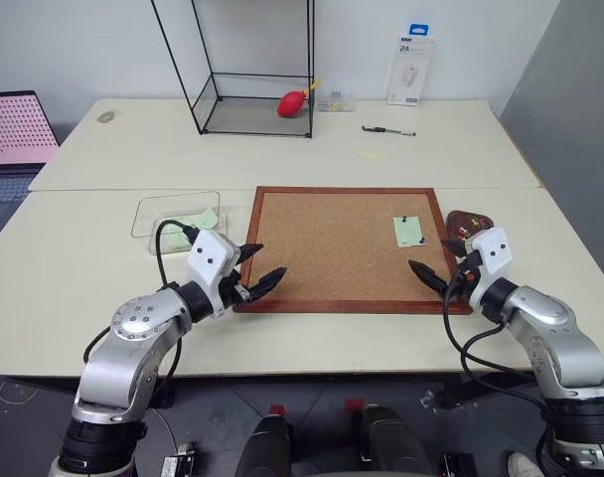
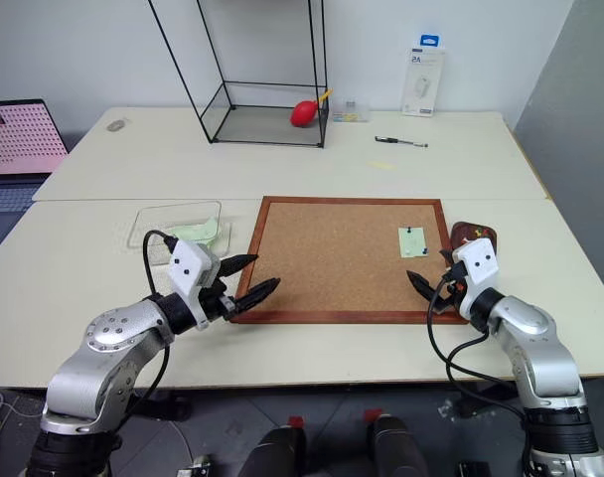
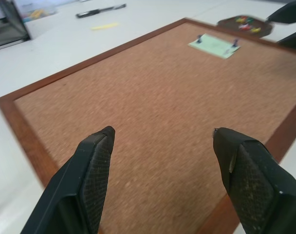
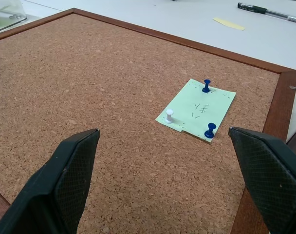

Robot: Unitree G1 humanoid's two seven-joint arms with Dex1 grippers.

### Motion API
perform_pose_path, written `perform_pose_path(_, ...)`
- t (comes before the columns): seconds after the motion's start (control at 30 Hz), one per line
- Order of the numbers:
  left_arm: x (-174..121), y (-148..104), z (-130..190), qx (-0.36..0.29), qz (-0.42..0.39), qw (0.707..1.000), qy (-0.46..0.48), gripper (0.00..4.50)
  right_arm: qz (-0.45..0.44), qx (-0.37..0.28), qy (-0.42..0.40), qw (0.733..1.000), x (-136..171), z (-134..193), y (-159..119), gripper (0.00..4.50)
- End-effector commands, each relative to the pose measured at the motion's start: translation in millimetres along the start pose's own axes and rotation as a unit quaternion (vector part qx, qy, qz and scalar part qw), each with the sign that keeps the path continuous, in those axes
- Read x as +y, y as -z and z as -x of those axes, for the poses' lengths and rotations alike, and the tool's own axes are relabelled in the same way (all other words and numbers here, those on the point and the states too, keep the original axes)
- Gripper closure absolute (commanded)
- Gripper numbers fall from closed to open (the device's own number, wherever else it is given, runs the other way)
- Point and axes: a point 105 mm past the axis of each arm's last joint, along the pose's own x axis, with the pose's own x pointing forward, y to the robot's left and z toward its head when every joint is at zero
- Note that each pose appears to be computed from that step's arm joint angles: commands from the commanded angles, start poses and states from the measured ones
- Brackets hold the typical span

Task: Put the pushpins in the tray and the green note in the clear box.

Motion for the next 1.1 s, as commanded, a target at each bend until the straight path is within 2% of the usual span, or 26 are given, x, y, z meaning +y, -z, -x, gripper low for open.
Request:
perform_pose_path(0.03, -5, -22, -4, -0.037, -0.012, 0.999, 0.025, 1.11, 0.011, -0.023, -0.003, 1.0, 2, 4, -15, 0.0)
perform_pose_path(0.13, -11, -24, -9, -0.042, -0.006, 0.998, 0.047, 1.11, 0.01, -0.025, -0.002, 1.0, 3, 5, -16, 0.0)
perform_pose_path(0.23, -18, -27, -18, -0.047, -0.004, 0.996, 0.075, 1.56, 0.009, -0.027, 0.002, 1.0, 4, 6, -16, 0.0)
perform_pose_path(0.37, -23, -28, -34, -0.05, 0.014, 0.993, 0.102, 2.37, 0.008, -0.03, 0.005, 1.0, 5, 7, -18, 0.0)
perform_pose_path(0.73, -34, -22, -99, -0.036, -0.024, 0.988, 0.15, 4.44, 0.006, -0.035, 0.006, 0.999, 11, 6, -20, 0.0)
perform_pose_path(0.87, -38, -11, -122, -0.016, -0.019, 0.987, 0.156, 4.47, 0.012, -0.032, 0.011, 0.999, 10, 4, -19, 0.0)
perform_pose_path(1.1, -44, 20, -138, 0.015, -0.025, 0.986, 0.166, 4.47, 0.012, -0.036, 0.013, 0.999, 8, -7, -24, 0.0)
